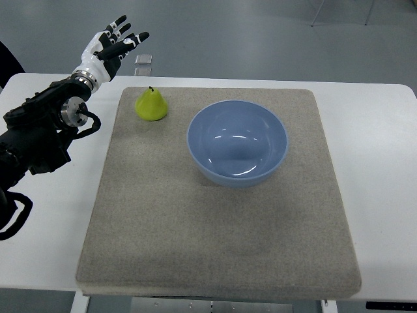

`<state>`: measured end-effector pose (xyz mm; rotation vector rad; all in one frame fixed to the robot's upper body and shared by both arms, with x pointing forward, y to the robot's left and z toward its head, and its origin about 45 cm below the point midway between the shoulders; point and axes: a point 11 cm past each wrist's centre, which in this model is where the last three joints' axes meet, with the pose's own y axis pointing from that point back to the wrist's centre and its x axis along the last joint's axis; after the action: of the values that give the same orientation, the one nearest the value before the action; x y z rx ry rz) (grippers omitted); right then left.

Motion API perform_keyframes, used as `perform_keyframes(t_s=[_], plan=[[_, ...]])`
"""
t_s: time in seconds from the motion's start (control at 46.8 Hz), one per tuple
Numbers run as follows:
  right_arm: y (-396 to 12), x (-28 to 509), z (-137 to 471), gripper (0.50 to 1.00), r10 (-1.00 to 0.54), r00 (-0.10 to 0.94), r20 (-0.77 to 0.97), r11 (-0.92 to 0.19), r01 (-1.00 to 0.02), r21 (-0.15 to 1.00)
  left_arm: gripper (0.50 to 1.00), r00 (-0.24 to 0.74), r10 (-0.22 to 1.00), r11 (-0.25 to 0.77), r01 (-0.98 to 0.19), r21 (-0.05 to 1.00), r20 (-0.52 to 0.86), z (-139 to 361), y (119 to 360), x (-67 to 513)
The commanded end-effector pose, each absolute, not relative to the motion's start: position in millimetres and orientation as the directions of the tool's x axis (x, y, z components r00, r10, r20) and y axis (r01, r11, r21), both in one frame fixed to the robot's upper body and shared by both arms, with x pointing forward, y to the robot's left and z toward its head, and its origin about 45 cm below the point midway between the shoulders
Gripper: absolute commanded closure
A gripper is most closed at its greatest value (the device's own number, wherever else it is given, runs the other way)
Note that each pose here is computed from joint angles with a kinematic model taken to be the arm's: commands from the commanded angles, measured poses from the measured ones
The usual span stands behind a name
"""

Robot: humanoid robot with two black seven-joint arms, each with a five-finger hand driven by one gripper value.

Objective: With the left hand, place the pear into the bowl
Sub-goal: 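Swing the left hand over the table toward the yellow-green pear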

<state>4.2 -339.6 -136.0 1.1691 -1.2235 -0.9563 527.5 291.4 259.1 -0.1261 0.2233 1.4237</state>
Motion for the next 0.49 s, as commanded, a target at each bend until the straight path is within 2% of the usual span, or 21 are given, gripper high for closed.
perform_keyframes(t_s=[0.0,0.256,0.47], plan=[[-339.4,4.2,-136.1,0.576,-0.975,0.129,0.182,0.175,-0.058,0.983,0.508,0.179,0.97,0.188,-0.981,0.043,-0.165,271.5,291.6,528.8],[-339.4,4.2,-136.1,0.576,-0.975,0.129,0.182,0.175,-0.058,0.983,0.508,0.372,0.915,0.365,-0.928,0.071,0.155,311.3,283.4,524.7],[-339.4,4.2,-136.1,0.576,-0.975,0.129,0.182,0.175,-0.058,0.983,0.508,0.486,0.738,0.47,-0.868,0.16,0.468,332.5,285.8,515.2]])
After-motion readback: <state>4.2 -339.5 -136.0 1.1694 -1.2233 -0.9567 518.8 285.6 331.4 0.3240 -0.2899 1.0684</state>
